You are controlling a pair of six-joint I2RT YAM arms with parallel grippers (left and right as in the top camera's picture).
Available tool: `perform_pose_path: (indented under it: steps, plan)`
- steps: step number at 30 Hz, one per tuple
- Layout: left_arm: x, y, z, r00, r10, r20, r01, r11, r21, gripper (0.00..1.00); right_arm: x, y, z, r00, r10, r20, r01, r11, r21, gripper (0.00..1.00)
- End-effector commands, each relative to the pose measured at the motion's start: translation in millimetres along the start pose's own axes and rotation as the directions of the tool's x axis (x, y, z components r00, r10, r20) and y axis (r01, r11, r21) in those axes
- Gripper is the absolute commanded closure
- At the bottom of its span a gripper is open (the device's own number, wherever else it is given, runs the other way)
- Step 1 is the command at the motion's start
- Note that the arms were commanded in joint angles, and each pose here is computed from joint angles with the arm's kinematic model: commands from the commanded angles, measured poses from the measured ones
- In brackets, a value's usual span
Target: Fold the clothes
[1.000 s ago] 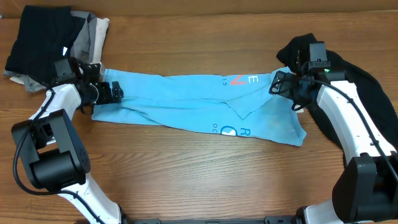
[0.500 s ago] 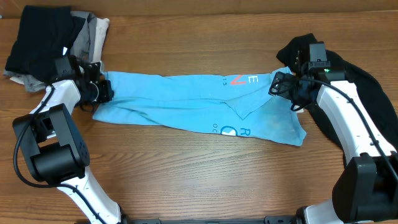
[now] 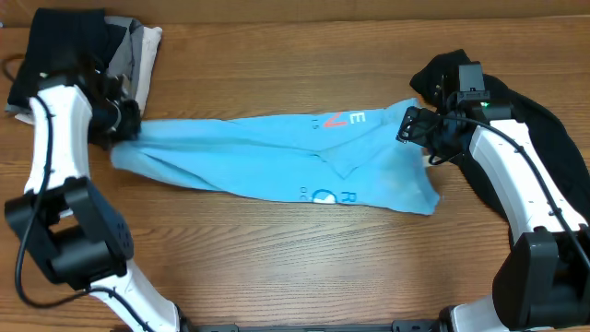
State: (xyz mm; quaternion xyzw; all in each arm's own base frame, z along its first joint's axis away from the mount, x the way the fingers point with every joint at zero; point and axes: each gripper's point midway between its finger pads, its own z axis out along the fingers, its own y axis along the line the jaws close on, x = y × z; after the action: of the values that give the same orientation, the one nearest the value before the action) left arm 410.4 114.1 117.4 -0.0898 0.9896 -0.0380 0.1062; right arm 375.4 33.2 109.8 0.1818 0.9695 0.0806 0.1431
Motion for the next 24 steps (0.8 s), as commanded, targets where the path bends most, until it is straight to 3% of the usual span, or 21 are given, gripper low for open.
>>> perform_pose_path:
  steps: [1,9,16,24]
  plan:
    - [-13.9,-3.8,-32.7,0.996,0.051,0.072,-0.049,0.998,-0.031,0.96,-10.3,6.0,-15.5,0.999,-0.001,0.047,0.002,1.000,-0.028,0.09]
    - [-15.1,-62.1,-27.1,0.983,0.168,0.067,-0.170,0.985,0.025,0.96,-7.7,4.8,-15.3,0.999,0.000,0.036,0.001,1.000,-0.023,0.09]
    - [-1.9,-146.0,-16.2,0.935,0.352,0.048,-0.355,0.933,0.063,0.96,-6.0,4.0,-15.0,1.000,0.000,0.030,0.000,1.000,-0.020,0.09]
    - [14.8,-218.1,17.0,0.889,0.456,0.022,-0.456,0.884,0.106,0.96,-4.7,1.9,-14.9,1.000,-0.004,0.026,0.004,1.000,-0.010,0.09]
